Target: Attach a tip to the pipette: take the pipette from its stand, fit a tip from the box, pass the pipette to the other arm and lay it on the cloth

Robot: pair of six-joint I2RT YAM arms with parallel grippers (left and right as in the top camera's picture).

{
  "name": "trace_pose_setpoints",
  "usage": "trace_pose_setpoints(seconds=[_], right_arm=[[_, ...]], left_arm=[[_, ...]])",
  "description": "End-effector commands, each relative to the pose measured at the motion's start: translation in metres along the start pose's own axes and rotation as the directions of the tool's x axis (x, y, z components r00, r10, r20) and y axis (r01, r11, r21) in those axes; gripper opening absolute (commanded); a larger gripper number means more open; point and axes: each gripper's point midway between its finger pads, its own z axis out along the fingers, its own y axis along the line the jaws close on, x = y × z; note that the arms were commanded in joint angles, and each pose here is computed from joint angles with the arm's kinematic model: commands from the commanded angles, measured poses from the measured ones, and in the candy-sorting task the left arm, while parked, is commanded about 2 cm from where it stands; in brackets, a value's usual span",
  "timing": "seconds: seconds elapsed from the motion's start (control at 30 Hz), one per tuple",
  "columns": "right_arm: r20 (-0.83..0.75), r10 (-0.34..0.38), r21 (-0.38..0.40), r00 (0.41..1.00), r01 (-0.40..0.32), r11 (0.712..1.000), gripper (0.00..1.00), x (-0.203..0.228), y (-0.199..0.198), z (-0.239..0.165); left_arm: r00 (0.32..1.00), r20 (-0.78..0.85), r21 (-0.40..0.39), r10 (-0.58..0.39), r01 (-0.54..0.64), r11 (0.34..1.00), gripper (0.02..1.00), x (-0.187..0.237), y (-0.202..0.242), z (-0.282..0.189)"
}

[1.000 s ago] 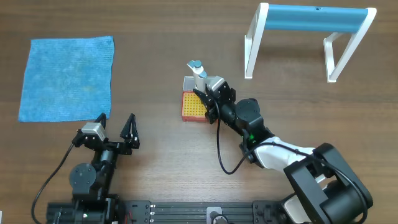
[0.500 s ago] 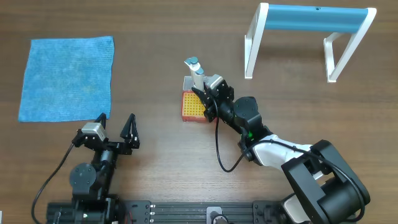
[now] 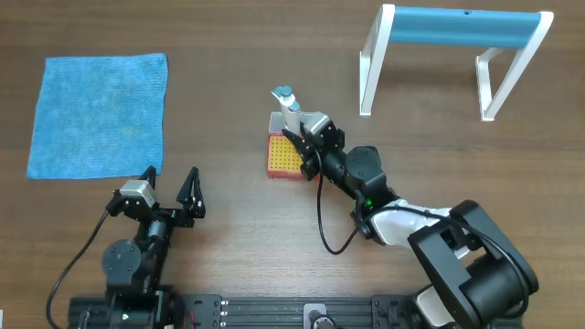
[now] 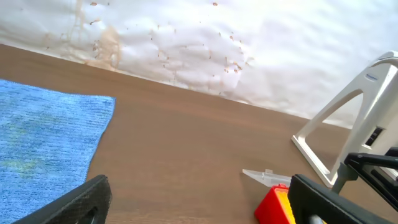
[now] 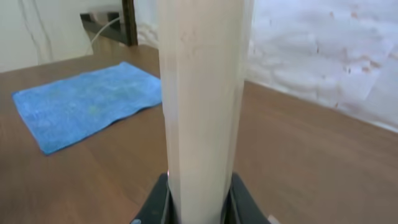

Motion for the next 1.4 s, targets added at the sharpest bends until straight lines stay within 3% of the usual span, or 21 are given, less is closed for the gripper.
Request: trace_pose_setpoints(seconds=[0.03, 0.5, 0.93, 1.23, 1.4], right_arm=[[-0.157, 0.049, -0.007, 0.986, -0.051, 0.999, 0.071, 0.058, 0.007, -0.011], [-0.008, 0.012, -0.007, 1.000, -0.012, 1.000, 0.071, -0.002, 0.007, -0.017], [0.066, -0.011, 0.019, 0.998, 0.010, 1.000, 0.071, -0.031, 0.001, -0.012], [0.159, -0.036, 0.023, 0.987, 0.033, 0.999, 0.071, -0.058, 0.000, -0.012], [0.268, -0.065, 0.029, 0.961, 0.059, 0.998, 0.071, -0.096, 0.002, -0.021]], left_arm=[[1.000, -0.003, 0.003, -0.013, 0.013, 1.000, 0.921, 0.001, 0.000, 0.000], [1.000, -0.003, 0.003, -0.013, 0.013, 1.000, 0.921, 0.001, 0.000, 0.000], [1.000, -0.003, 0.003, -0.012, 0.012, 1.000, 0.921, 0.001, 0.000, 0.000], [1.000, -0.003, 0.003, -0.013, 0.013, 1.000, 0.921, 0.001, 0.000, 0.000], [1.000, -0.003, 0.003, -0.013, 0.013, 1.000, 0.921, 0.001, 0.000, 0.000]])
